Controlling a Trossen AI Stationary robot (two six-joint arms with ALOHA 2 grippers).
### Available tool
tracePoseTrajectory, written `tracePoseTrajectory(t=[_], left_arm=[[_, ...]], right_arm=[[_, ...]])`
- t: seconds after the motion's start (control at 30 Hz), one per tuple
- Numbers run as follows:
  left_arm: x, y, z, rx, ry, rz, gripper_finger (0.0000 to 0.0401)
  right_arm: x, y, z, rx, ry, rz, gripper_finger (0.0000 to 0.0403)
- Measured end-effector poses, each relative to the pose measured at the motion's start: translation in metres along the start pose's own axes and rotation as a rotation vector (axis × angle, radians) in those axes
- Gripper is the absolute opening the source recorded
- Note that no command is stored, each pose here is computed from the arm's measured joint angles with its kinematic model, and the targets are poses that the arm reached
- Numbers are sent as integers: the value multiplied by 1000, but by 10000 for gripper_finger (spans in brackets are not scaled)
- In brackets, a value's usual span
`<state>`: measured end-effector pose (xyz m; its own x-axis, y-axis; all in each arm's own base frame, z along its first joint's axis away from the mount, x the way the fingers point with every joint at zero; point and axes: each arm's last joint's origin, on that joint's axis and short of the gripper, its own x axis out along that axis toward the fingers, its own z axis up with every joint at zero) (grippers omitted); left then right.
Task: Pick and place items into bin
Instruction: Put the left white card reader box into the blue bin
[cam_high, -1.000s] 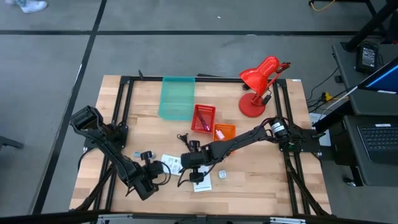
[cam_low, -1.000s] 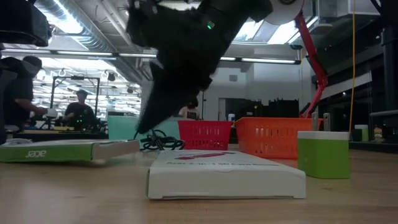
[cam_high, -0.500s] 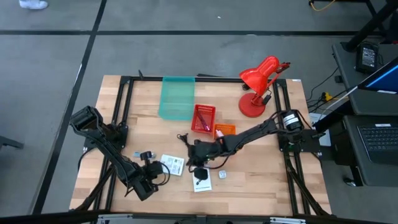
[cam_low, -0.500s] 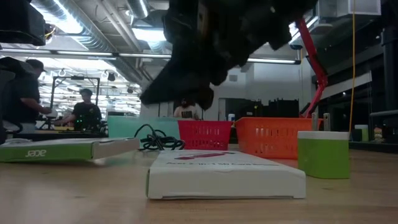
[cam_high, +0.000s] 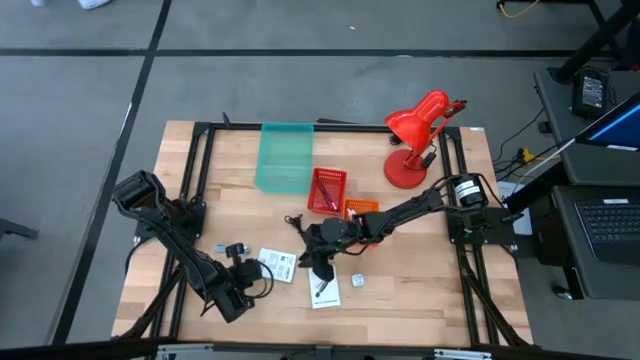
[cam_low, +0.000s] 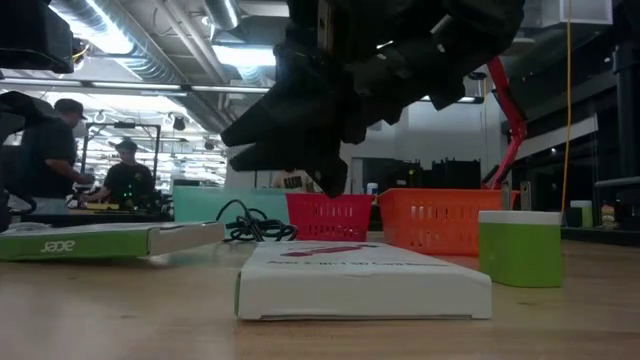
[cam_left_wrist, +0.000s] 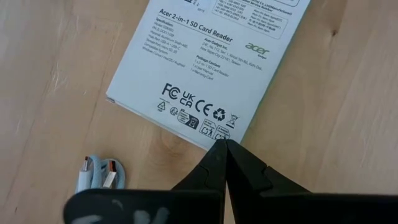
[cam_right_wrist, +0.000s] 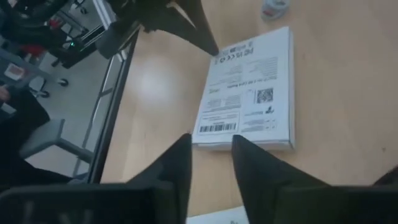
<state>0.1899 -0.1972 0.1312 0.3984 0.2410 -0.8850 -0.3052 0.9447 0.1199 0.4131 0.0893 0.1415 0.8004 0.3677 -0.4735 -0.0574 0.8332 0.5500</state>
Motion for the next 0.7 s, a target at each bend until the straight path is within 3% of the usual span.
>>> tracePoseTrajectory(t=[0.3, 0.57, 0.7], left_arm=[[0, 1, 1, 0, 1, 3, 2], [1, 1, 1, 7, 2, 4, 2], [1, 1, 1, 7, 2, 4, 2]], right_arm=[[1, -1, -2, 87, 5, -7, 170], [1, -2, -2, 60, 6, -42, 177], [2, -3, 0, 37, 48, -133, 177]])
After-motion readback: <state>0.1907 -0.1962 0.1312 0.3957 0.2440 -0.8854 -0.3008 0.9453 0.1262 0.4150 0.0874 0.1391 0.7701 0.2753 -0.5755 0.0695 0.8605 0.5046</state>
